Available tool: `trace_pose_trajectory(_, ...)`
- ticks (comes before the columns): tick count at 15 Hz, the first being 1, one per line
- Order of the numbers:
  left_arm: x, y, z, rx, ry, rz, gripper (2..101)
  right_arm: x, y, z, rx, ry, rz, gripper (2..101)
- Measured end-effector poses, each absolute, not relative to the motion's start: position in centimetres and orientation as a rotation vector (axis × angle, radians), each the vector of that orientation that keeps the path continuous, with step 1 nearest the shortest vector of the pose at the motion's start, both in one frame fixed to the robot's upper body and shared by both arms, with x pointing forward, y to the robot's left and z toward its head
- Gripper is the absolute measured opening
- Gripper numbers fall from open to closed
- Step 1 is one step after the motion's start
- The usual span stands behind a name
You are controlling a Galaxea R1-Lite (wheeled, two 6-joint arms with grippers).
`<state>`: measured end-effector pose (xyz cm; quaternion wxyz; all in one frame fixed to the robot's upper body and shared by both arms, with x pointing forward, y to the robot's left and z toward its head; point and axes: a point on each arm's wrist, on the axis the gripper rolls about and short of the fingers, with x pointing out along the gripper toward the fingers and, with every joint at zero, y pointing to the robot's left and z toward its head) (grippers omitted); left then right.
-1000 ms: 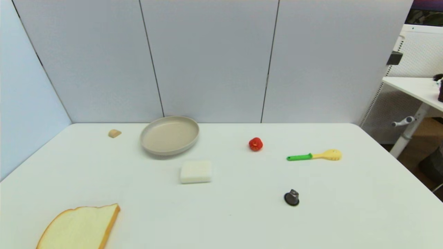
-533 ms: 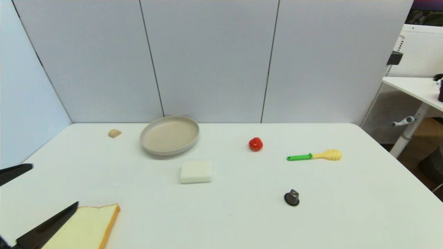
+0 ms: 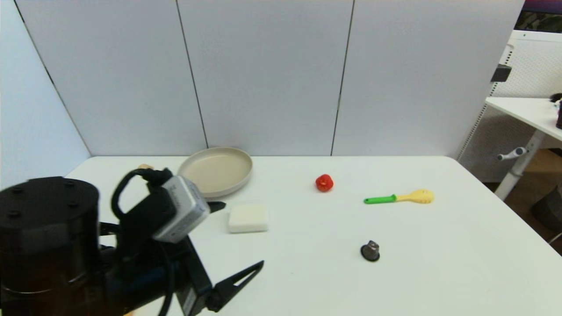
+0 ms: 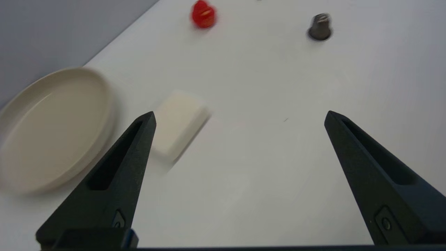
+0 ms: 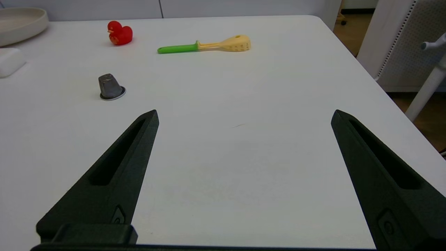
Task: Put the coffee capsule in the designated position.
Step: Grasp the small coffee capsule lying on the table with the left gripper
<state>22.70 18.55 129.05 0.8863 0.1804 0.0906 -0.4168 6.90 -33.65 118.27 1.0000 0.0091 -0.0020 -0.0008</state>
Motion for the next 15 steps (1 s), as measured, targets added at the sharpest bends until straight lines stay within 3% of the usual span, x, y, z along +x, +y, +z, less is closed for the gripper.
trace_pose_trajectory(10, 26.7, 7.1, 122.1, 0.262, 0.14, -1.068, 97.9, 6.9, -33.6, 118.3, 0.019, -0.005, -0.002, 98.0)
trace_pose_trajectory(15, 28.1, 2.0, 121.2, 0.142, 0.148, -1.091, 97.9, 6.9, -33.6, 118.3, 0.018, -0.004, -0.002, 98.0)
